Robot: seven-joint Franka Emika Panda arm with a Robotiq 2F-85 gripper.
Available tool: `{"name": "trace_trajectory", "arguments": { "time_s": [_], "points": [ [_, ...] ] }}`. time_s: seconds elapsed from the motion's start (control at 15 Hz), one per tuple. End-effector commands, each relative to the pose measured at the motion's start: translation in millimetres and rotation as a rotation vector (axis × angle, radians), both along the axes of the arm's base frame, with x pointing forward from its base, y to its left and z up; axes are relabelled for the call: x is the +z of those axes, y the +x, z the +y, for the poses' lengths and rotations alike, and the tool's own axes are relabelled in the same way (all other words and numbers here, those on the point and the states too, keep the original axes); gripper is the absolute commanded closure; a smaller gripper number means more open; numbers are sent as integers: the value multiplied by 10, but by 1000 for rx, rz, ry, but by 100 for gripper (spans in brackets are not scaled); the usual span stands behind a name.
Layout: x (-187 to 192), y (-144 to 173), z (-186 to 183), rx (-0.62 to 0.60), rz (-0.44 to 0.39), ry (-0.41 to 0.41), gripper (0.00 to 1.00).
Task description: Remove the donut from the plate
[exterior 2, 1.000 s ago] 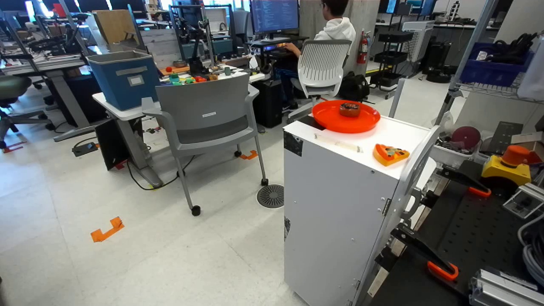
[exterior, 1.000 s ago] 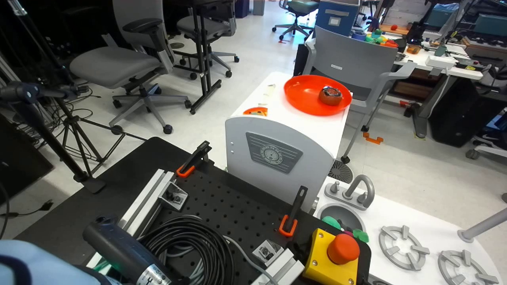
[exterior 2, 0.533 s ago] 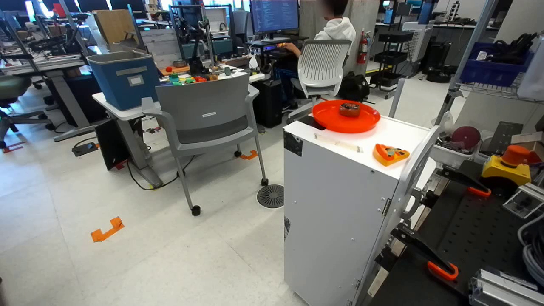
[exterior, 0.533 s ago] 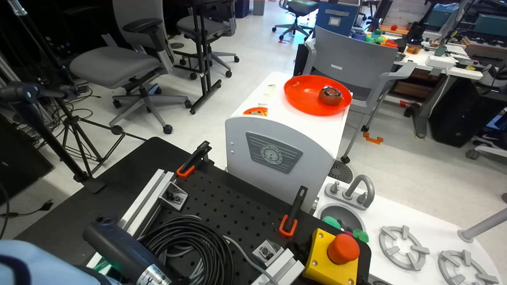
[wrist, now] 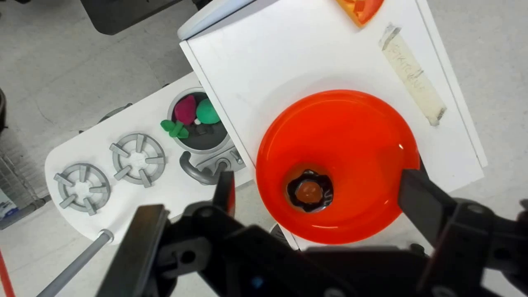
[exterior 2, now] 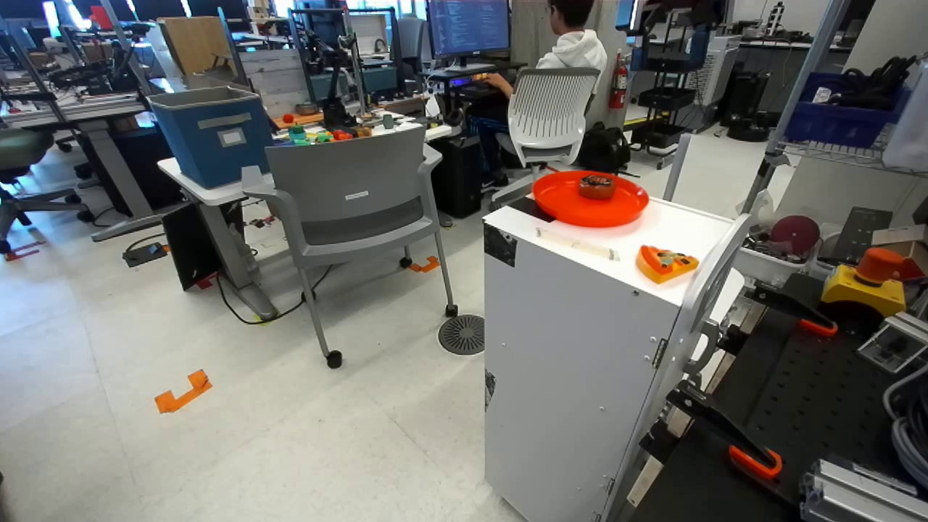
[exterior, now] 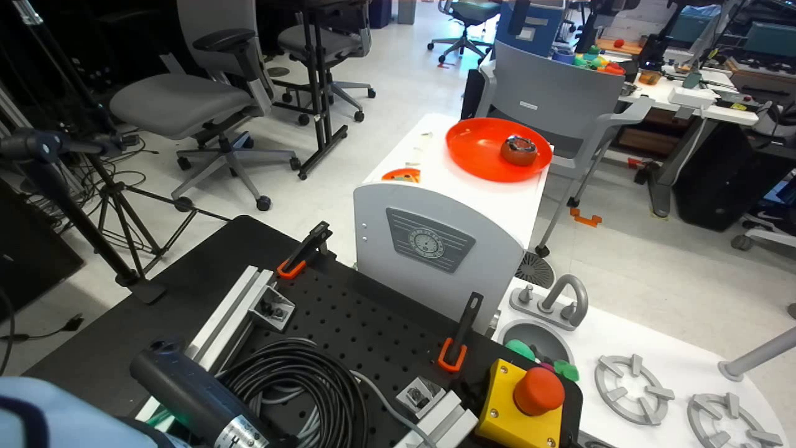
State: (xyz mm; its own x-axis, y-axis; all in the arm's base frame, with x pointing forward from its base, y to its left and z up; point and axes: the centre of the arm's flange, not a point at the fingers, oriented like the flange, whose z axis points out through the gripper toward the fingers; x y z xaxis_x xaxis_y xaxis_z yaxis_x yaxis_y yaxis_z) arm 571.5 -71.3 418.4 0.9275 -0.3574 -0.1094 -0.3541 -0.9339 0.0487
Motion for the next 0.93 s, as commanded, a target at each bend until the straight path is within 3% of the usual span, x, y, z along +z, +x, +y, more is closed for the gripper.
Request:
{"name": "trace_trajectory", "arguments": {
  "time_s": [0.0, 0.53, 0.87],
  "points": [
    [-81, 232, 2, 11, 55, -51, 0],
    [-241, 338, 35, 135, -7, -136, 0],
    [-286, 419, 103, 172, -66, -129, 0]
  ]
}}
